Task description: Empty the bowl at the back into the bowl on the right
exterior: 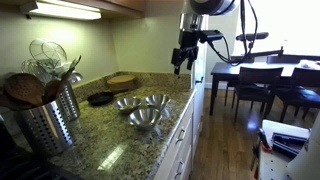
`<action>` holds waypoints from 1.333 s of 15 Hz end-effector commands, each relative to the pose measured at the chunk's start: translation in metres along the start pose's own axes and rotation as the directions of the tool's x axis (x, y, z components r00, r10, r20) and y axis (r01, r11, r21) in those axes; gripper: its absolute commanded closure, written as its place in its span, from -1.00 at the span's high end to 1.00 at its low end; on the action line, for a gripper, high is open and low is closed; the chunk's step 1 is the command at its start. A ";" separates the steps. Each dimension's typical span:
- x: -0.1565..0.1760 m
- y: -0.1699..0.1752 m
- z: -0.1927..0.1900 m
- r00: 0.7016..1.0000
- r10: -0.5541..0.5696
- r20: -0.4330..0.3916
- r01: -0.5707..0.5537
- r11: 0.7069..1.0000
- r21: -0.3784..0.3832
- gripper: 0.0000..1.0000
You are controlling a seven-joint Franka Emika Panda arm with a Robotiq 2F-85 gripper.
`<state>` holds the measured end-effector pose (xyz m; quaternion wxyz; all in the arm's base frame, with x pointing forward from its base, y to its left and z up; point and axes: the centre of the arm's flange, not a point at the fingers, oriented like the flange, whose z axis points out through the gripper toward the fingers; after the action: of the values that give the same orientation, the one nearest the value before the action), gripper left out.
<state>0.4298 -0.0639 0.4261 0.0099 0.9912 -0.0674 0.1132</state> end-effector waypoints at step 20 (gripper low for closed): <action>0.047 -0.020 0.002 0.995 -0.048 -0.089 0.045 0.998 -0.037 1.00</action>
<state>0.4300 -0.0629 0.4261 0.0102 0.9913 -0.0662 0.1132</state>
